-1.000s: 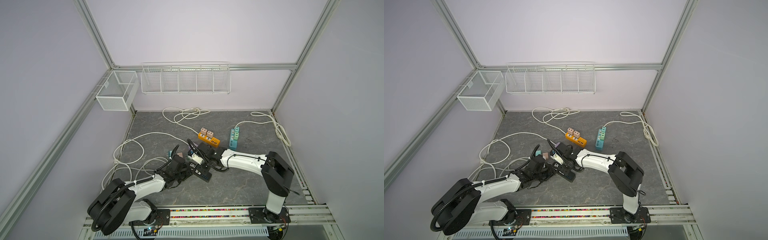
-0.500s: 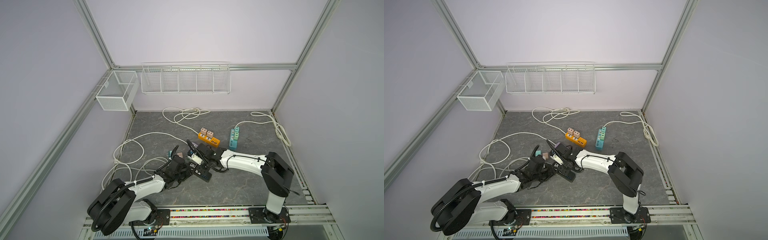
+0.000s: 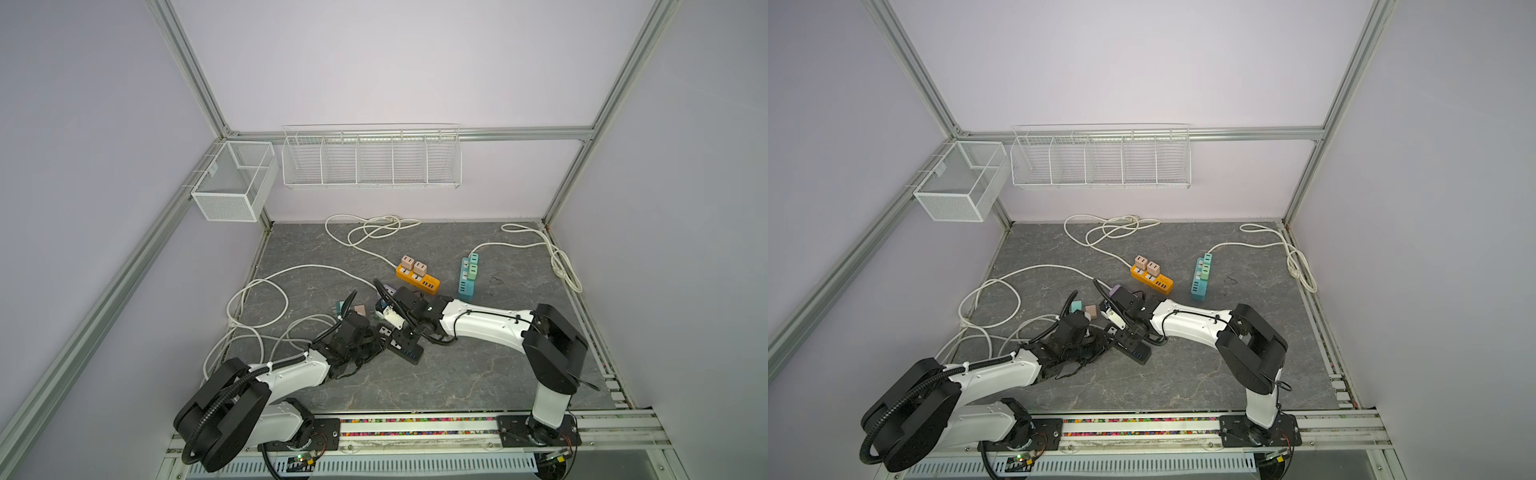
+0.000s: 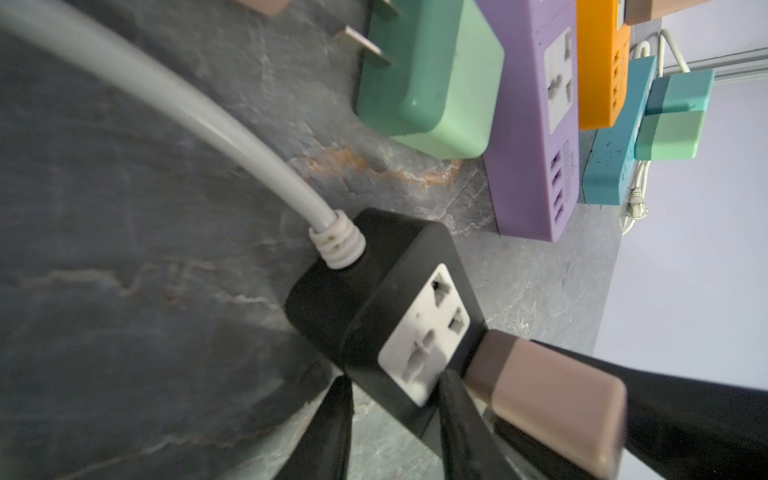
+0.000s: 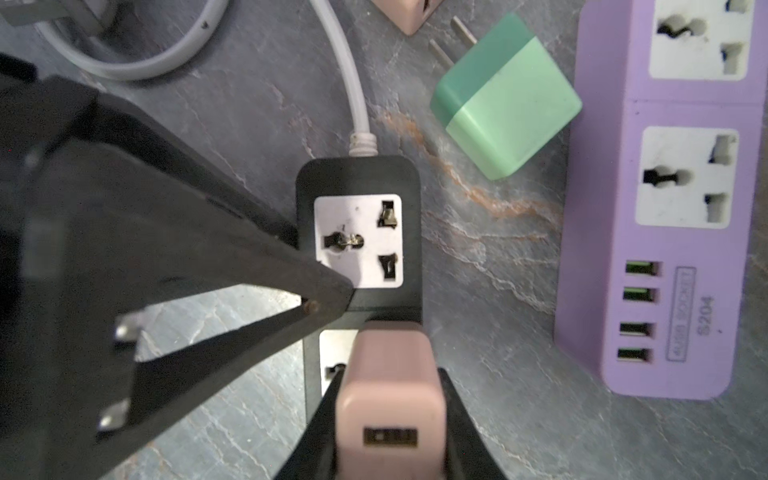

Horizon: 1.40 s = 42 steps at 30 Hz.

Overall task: Pull the plug off the socket
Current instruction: 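Close the right gripper on the pink adapter while left gripper steadies strip, then pull the pink adapter upward out of the black strip with the right gripper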

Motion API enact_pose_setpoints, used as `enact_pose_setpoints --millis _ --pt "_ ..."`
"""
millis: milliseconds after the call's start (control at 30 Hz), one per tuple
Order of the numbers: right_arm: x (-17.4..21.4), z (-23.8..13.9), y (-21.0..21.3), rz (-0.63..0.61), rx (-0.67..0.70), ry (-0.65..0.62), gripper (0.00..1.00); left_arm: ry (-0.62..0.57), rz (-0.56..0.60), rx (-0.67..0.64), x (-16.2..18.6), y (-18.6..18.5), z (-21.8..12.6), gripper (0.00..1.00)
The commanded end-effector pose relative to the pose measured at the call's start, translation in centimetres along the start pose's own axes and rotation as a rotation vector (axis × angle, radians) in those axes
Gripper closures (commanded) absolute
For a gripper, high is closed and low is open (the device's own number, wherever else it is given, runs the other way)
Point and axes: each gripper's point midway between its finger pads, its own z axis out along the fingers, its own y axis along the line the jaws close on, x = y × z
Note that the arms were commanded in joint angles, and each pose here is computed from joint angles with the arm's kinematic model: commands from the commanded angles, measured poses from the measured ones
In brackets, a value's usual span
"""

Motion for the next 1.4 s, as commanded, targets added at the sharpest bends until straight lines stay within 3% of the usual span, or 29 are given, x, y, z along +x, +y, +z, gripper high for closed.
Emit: enact_pose_setpoints --millis 0,267,533,767,1000,1233,1367 --pt "-2.3 -1.5 -0.3 -0.008 0.011 -0.079 0.70 0.075 -0.038 -0.291 2.8 8.4 -0.3 0.67" --pt "-2.4 -1.1 2.8 -0.012 -0.086 -0.102 0.71 0.076 -0.044 -0.264 2.8 7.8 -0.2 0.67" --pt "-2.4 -2.4 0.2 0.029 -0.044 -0.124 0.71 0.083 -0.050 -0.292 3.1 8.7 -0.3 0.68" --pt "-2.3 -2.2 2.6 -0.017 -0.074 -0.111 0.72 0.074 -0.060 -0.308 3.1 9.2 -0.4 0.68" --pt "-2.5 -2.9 0.6 0.033 -0.069 -0.127 0.71 0.077 -0.061 -0.321 3.2 9.4 -0.5 0.69" --pt "-2.6 -2.7 2.8 -0.013 -0.096 -0.115 0.72 0.069 -0.062 -0.333 3.1 9.6 -0.8 0.69" --pt "-3.1 -4.1 1.6 0.029 -0.088 -0.153 0.72 0.070 -0.056 -0.320 3.0 9.0 -0.8 0.69"
